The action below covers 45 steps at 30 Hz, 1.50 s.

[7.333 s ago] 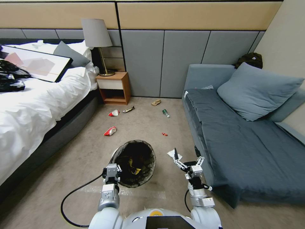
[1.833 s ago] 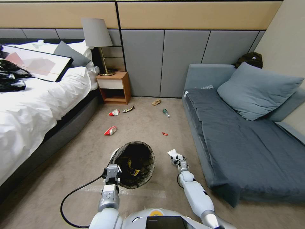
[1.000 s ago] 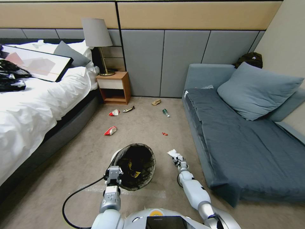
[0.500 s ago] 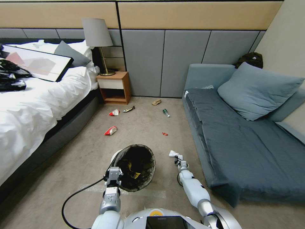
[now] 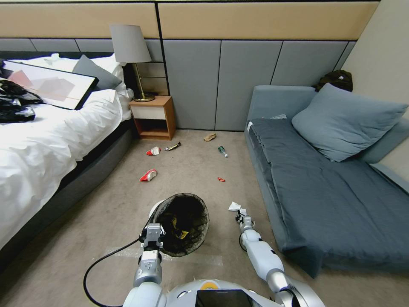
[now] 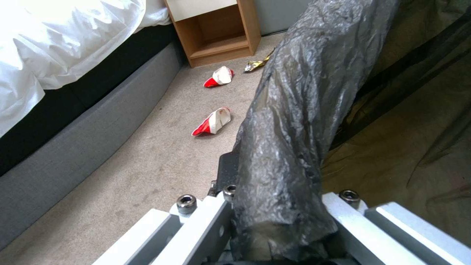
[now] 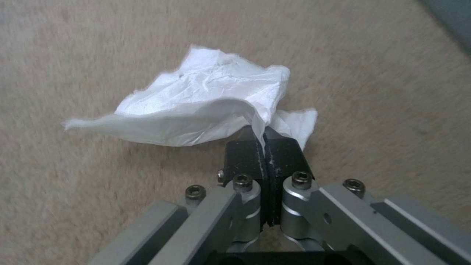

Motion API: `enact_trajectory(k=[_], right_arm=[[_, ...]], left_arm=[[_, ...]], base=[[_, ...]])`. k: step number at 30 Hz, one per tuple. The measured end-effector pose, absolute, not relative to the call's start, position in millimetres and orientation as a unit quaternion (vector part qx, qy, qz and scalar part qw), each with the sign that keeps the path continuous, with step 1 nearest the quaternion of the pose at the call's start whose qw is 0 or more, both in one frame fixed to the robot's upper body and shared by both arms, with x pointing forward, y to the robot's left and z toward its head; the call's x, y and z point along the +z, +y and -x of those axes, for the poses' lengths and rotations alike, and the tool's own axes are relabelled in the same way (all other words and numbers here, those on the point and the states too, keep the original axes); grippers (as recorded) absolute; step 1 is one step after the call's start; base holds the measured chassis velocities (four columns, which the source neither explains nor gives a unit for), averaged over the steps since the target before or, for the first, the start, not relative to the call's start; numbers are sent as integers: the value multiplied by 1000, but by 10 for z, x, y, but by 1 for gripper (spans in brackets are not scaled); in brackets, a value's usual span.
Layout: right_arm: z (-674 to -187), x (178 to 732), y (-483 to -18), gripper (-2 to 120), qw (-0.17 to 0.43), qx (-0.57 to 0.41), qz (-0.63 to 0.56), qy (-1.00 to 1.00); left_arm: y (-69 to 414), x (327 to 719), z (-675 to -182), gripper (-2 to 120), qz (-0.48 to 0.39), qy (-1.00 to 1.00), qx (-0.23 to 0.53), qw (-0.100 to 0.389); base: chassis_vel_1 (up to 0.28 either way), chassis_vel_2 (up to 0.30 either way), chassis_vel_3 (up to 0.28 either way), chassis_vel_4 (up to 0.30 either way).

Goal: Pick up the trash bin, then pick up the garbage from the floor and place it into the trash bin.

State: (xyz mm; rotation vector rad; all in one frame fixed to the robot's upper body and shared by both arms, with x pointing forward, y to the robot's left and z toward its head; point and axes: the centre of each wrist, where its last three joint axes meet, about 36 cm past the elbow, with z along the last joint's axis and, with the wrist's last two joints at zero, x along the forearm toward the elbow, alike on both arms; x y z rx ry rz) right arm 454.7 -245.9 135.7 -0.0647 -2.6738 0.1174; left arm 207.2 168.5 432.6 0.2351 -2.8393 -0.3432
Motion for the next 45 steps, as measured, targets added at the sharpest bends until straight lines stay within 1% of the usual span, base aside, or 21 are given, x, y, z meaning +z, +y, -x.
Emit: enact_trajectory(k=[2,3,5,6,7,9,10,13,14,17,18,21,22,24,26,28,33,39,45], right_arm=[[-4532,1469,-2432,0,209,39,21,-977],[-4532,1469,-2432,0,209,39,21,-977],[-4512,1746,-2355,0,162,26,12,-986],[-4512,1746,-2355,0,162,26,12,-986],[-4500,1871,-2322,0,143,21,7,-990],[-4470,2263,-2217,0,86,8,-12,-996],[-4470,2263,-2217,0,86,8,-12,-996],[-4332,2798,-2033,0,13,-10,-52,-998],[-4332,2798,-2033,0,13,-10,-52,-998],[-4122,3342,-1871,0,-58,-26,-111,-992],[-4122,3342,-1871,0,-58,-26,-111,-992],[-3863,3746,-1708,0,-113,-39,-191,-974],[-3863,3746,-1708,0,-113,-39,-191,-974],[-3649,3893,-1582,0,-136,-53,-252,-957],[-3568,3928,-1537,0,-141,-59,-272,-950],[-3341,3994,-1407,0,-145,-81,-317,-934],[-3101,3981,-1272,0,-137,-97,-357,-919],[-2842,3760,-1151,0,-110,-86,-399,-906],[-2746,3508,-1109,0,-92,-70,-410,-905]], left_arm=[[1685,4321,-2072,1,-80,-980,-119,136],[1685,4321,-2072,1,-80,-980,-119,136],[1684,4312,-2073,1,-79,-980,-119,137],[1684,4312,-2073,1,-79,-980,-119,137],[1685,4312,-2075,1,-78,-980,-120,137],[1681,4308,-2076,1,-77,-980,-119,137],[1681,4308,-2076,1,-77,-980,-119,137],[1676,4304,-2079,1,-76,-980,-119,137],[1676,4304,-2079,1,-76,-980,-119,137],[1682,4293,-2072,1,-73,-980,-121,139],[1682,4293,-2072,1,-73,-980,-121,139],[1685,4288,-2069,1,-72,-980,-123,139],[1685,4288,-2069,1,-72,-980,-123,139],[1678,4294,-2071,1,-69,-981,-114,141],[1675,4302,-2071,1,-68,-981,-110,142],[1677,4324,-2076,1,-66,-982,-101,145],[1671,4372,-2076,1,-61,-983,-76,158],[1669,4471,-2077,1,-49,-980,-32,188],[1676,4521,-2079,1,-42,-978,-10,202]], base=[[0,0,0,0],[0,0,0,0],[0,0,0,0],[0,0,0,0],[0,0,0,0],[0,0,0,0],[0,0,0,0],[0,0,0,0],[0,0,0,0],[0,0,0,0],[0,0,0,0],[0,0,0,0],[0,0,0,0],[0,0,0,0],[0,0,0,0],[0,0,0,0],[0,0,0,0],[0,0,0,0],[0,0,0,0]])
